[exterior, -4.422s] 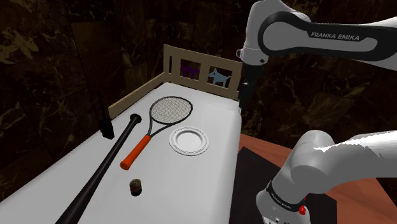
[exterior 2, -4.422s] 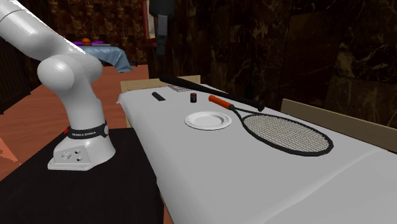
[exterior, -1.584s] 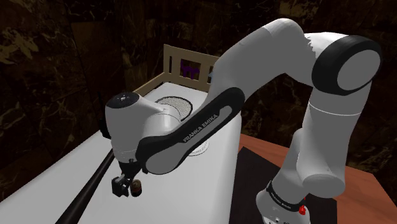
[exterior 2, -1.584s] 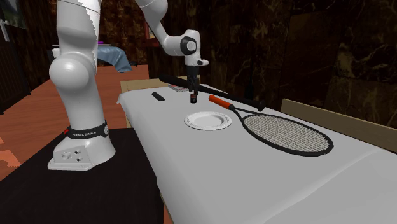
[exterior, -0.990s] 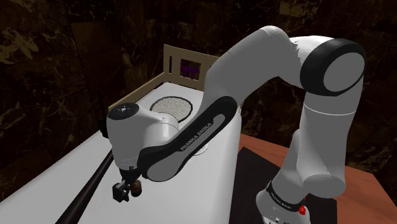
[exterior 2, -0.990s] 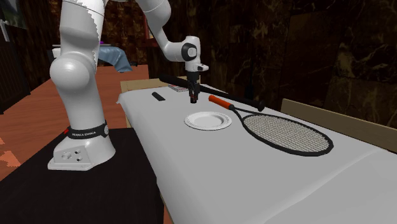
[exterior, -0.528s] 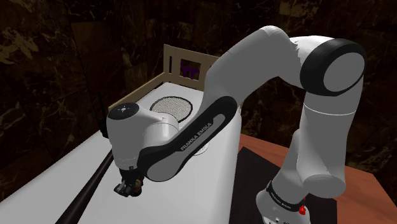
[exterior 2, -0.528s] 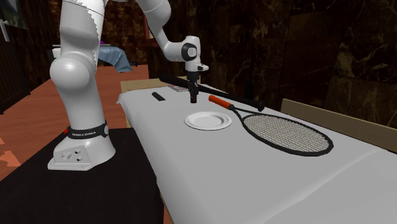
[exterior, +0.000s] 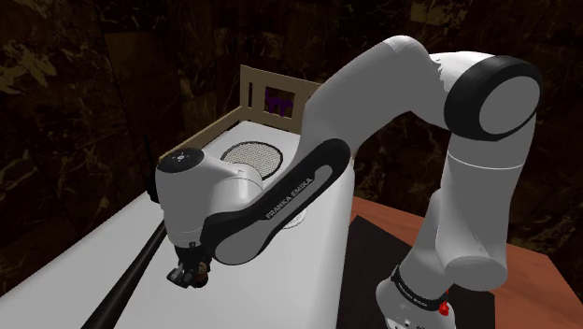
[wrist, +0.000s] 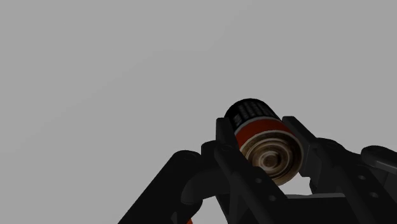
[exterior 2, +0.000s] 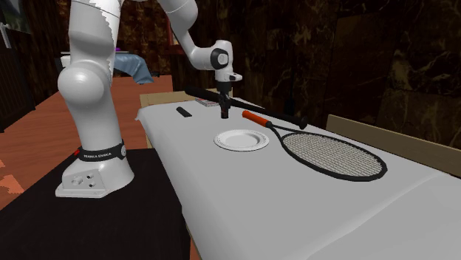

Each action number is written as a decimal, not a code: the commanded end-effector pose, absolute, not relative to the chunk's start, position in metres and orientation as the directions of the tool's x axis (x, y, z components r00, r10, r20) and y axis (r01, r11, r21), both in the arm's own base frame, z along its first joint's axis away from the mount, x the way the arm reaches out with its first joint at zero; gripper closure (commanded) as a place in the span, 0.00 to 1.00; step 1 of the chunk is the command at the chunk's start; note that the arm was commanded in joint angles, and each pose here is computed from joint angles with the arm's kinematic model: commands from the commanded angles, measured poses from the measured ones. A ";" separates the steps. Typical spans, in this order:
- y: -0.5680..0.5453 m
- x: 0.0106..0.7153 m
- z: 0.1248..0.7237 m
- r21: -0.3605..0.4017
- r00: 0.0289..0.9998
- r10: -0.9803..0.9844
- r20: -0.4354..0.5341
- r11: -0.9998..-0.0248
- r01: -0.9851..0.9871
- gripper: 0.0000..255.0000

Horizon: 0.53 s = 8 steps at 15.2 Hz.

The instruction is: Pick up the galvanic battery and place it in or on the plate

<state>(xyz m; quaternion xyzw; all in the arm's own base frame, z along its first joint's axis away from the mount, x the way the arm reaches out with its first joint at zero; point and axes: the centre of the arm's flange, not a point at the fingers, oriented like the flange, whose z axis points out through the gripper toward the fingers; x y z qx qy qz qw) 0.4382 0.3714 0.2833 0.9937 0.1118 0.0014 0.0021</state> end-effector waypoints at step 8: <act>0.371 0.438 0.329 0.005 0.975 0.223 0.002 -0.975 0.222 1.00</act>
